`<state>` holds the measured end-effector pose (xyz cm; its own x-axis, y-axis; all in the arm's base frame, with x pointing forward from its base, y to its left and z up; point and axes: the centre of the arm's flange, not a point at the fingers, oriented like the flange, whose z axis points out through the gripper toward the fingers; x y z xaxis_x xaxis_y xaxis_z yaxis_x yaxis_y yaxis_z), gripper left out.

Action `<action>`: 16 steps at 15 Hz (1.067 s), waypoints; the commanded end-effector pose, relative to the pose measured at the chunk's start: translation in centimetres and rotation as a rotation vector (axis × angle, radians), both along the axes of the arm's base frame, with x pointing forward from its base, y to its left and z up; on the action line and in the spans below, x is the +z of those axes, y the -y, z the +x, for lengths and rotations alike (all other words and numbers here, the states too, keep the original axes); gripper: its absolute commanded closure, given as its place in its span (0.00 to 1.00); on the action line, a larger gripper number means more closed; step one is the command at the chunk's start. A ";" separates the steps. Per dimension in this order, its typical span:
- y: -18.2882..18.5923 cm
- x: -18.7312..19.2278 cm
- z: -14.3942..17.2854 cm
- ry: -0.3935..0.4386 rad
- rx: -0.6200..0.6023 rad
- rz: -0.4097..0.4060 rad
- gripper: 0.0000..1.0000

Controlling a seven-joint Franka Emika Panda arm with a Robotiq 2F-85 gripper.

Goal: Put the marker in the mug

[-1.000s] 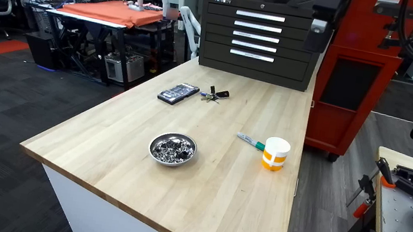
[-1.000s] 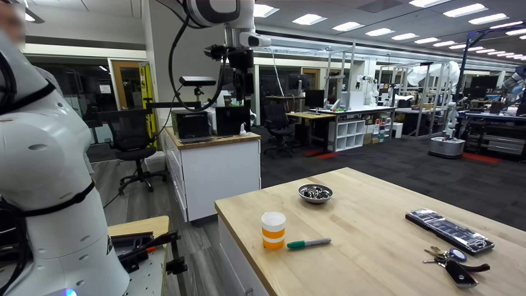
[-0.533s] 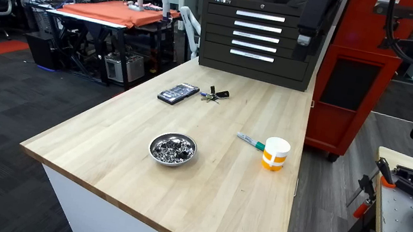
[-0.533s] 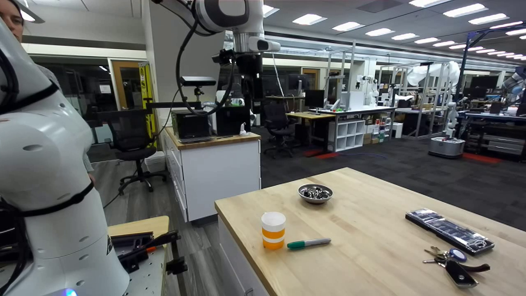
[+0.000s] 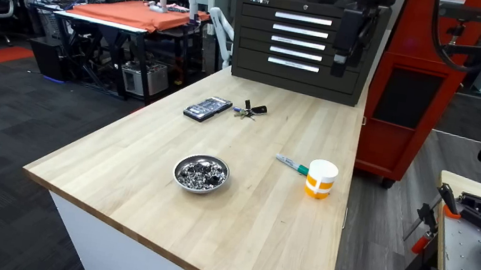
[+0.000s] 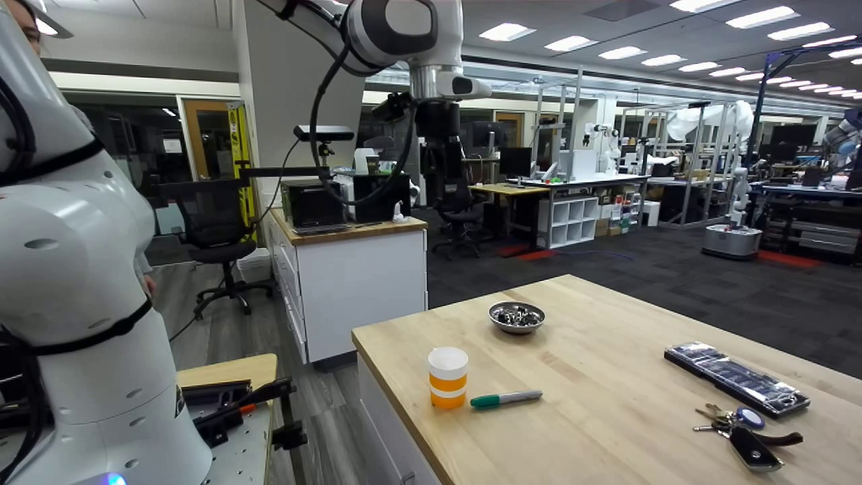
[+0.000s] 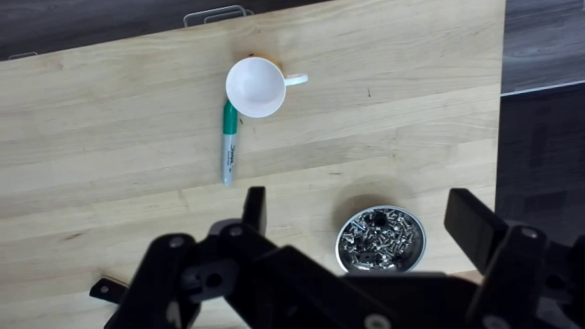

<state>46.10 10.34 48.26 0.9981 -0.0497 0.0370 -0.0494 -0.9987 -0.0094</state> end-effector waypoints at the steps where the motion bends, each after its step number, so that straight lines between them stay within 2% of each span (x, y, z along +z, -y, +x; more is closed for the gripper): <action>1: 2.7 -1.8 0.9 0.035 0.017 -0.009 0.00; 10: 7.3 -7.8 0.3 0.039 -0.003 -0.024 0.00; 16: 6.9 -8.0 0.3 0.009 -0.014 -0.015 0.00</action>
